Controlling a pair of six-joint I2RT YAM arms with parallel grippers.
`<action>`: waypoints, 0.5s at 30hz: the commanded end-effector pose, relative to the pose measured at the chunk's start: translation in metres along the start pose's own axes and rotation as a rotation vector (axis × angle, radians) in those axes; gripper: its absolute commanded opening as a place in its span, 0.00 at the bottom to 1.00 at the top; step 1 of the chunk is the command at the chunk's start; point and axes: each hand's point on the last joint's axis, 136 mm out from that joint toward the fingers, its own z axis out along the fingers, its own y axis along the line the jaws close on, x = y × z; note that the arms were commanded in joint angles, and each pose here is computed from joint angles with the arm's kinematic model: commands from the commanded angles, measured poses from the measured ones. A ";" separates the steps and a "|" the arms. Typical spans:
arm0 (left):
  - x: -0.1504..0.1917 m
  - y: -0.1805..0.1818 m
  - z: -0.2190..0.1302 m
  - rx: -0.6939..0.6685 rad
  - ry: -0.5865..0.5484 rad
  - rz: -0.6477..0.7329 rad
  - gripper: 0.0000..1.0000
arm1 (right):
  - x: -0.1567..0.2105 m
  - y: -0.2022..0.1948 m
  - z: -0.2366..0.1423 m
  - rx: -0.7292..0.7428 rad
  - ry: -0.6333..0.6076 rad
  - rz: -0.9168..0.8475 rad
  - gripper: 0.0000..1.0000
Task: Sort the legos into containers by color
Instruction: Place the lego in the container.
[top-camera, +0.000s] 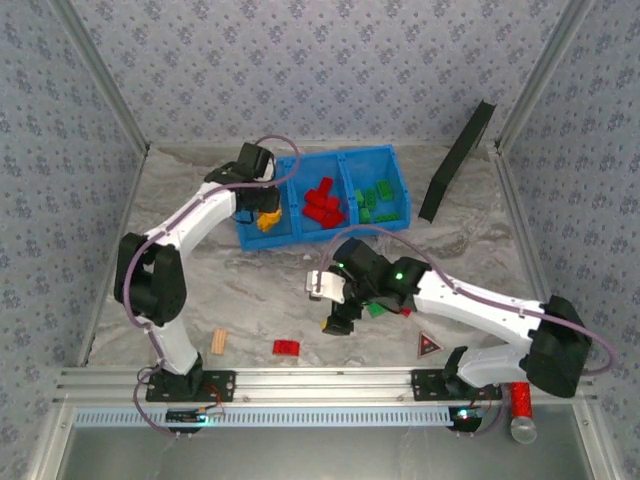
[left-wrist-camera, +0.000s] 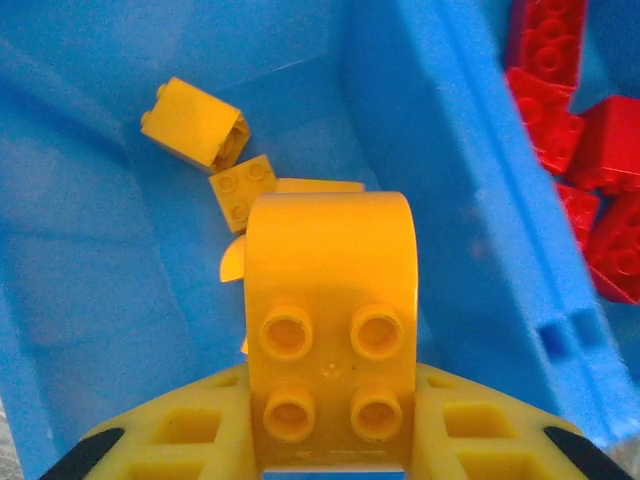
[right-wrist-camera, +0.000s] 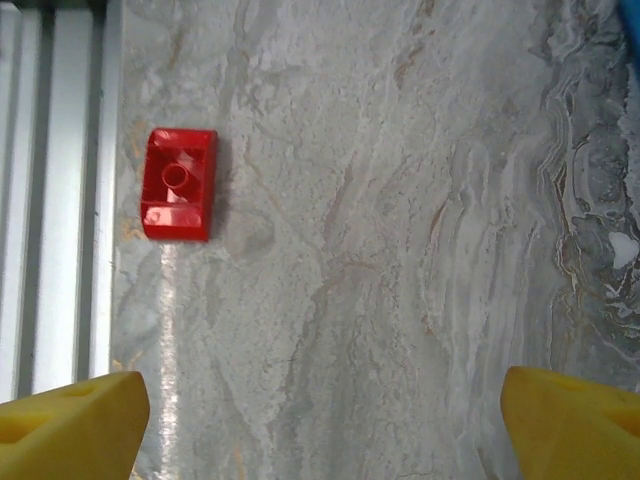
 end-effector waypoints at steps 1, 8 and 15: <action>-0.014 -0.002 0.000 0.019 -0.007 -0.014 0.17 | 0.000 -0.007 0.006 0.021 0.058 -0.051 0.93; -0.011 -0.001 0.022 0.026 0.024 -0.024 0.17 | -0.005 -0.012 0.026 0.021 0.105 -0.049 0.94; -0.013 -0.001 0.036 0.030 0.033 -0.032 0.23 | -0.024 -0.011 0.042 0.047 0.095 -0.074 0.95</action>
